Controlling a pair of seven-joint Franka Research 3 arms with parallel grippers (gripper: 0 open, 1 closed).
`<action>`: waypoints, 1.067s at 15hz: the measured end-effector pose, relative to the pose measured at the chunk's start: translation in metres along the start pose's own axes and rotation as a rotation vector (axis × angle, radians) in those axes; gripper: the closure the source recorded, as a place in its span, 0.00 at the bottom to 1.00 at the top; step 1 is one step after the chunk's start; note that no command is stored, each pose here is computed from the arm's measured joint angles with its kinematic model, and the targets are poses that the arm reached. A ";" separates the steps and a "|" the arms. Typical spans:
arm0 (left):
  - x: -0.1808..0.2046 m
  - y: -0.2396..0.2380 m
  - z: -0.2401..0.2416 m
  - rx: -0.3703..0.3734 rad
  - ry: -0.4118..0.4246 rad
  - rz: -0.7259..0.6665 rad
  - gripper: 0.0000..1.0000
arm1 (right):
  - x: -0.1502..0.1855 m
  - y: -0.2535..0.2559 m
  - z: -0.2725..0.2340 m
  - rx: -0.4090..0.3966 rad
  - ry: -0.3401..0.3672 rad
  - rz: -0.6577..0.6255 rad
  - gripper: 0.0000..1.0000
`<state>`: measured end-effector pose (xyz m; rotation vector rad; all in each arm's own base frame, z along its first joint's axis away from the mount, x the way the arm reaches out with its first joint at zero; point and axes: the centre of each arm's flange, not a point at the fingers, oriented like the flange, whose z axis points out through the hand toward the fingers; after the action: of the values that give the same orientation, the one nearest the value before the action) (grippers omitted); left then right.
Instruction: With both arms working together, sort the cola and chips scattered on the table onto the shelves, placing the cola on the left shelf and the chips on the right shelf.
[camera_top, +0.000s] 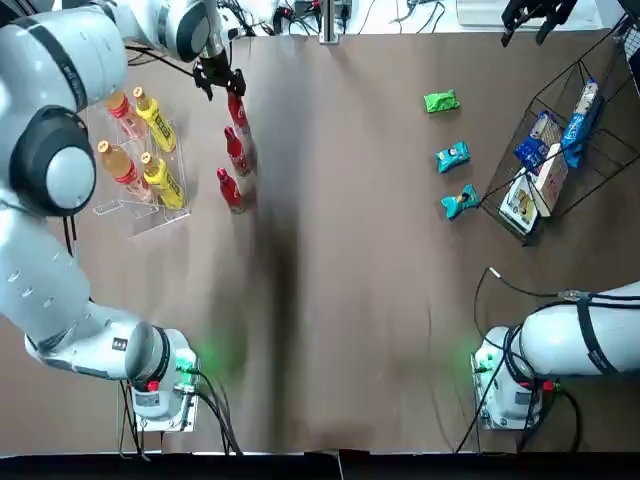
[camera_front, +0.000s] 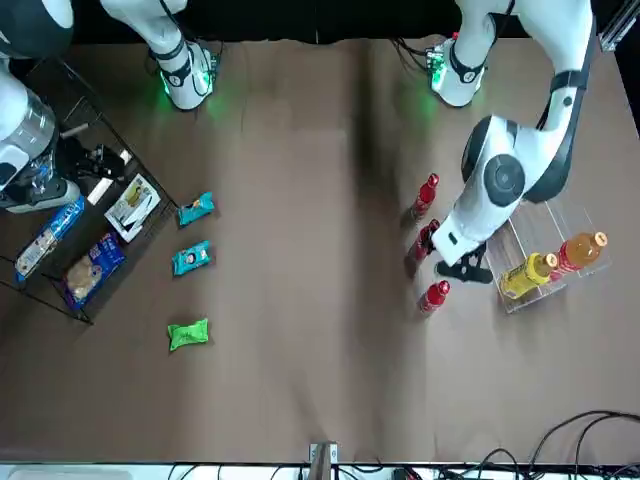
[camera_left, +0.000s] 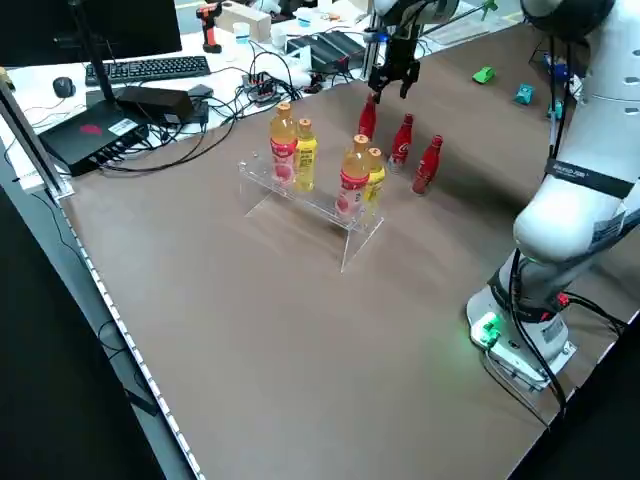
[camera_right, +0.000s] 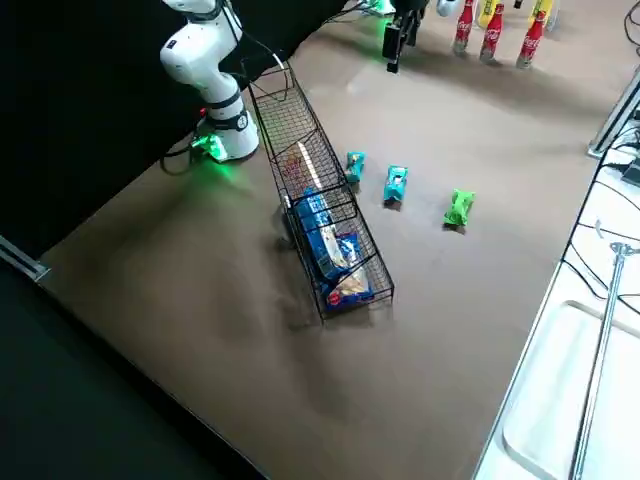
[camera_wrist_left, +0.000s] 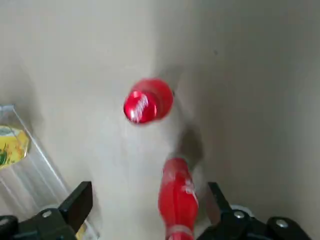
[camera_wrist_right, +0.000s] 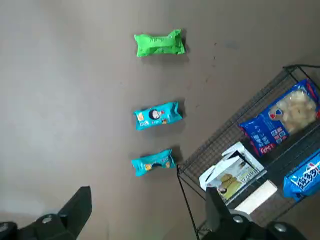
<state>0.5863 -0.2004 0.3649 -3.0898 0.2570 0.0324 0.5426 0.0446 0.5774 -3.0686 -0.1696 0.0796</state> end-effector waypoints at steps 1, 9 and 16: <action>0.008 0.001 0.008 0.005 0.014 -0.014 0.00 | 0.002 0.000 0.001 -0.001 0.008 0.000 0.00; 0.037 0.007 0.021 0.011 0.114 -0.044 0.20 | 0.009 -0.002 0.007 -0.007 0.022 -0.005 0.00; 0.038 0.005 0.020 0.010 0.121 -0.063 0.45 | 0.010 -0.004 0.008 -0.007 0.018 -0.008 0.00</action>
<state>0.6228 -0.2110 0.3442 -3.0924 0.1630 -0.1575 0.5515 0.0497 0.5690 -3.0740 -0.1819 0.0507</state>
